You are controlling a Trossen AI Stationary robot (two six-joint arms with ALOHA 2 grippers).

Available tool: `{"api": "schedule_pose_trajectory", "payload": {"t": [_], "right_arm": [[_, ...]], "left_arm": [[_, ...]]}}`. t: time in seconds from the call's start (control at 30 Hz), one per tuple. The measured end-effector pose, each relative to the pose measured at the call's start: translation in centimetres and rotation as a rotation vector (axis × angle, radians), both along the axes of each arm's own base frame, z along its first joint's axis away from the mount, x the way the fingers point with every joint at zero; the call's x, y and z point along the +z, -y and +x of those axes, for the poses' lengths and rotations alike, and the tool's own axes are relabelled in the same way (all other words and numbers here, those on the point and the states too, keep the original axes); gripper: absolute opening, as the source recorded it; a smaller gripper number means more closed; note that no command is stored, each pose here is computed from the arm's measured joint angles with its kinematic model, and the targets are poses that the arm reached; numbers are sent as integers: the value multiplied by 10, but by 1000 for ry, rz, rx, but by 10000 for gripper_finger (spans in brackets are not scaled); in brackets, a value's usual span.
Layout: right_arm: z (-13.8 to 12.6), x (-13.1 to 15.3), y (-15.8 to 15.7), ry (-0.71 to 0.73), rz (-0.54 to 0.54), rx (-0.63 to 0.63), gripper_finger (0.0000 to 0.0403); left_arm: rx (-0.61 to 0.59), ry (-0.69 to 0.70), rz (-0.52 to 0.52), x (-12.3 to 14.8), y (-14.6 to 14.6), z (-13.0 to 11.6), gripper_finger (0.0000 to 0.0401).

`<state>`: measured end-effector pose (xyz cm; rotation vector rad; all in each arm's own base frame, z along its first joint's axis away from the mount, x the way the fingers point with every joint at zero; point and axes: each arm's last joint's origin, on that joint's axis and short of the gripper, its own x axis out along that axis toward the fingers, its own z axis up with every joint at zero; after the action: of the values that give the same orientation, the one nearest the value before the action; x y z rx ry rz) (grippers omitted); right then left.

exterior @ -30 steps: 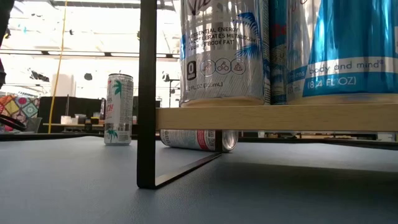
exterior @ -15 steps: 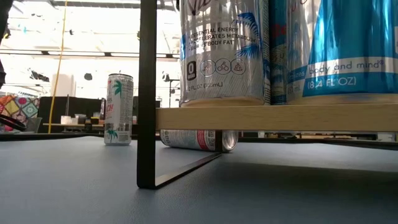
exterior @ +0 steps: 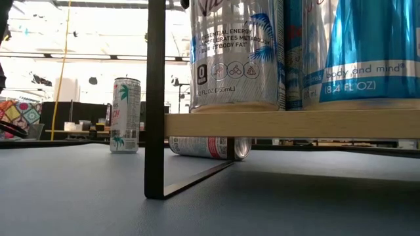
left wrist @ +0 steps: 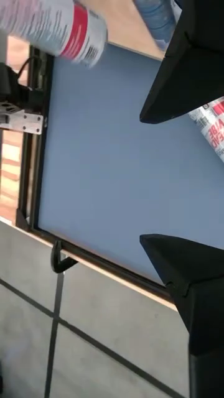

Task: Place canned beverage on shelf
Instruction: Put the top right white pink soda can on the shelf

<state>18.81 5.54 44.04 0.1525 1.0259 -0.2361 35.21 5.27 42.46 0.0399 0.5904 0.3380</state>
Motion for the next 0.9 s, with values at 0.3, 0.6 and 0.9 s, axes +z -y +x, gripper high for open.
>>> {"api": "schedule_pose_trajectory", "payload": {"t": [0.3,0.6,0.9], "right_arm": [[4,-7,-32,-17,161,-131,215],[16,-25,-66,-140,316,-269,215],[12,-30,-83,-194,408,-390,215]], "left_arm": [[-15,52,33,25,4,-29,293],[-48,38,96,46,9,-68,293],[-73,65,148,61,12,-91,293]]}}
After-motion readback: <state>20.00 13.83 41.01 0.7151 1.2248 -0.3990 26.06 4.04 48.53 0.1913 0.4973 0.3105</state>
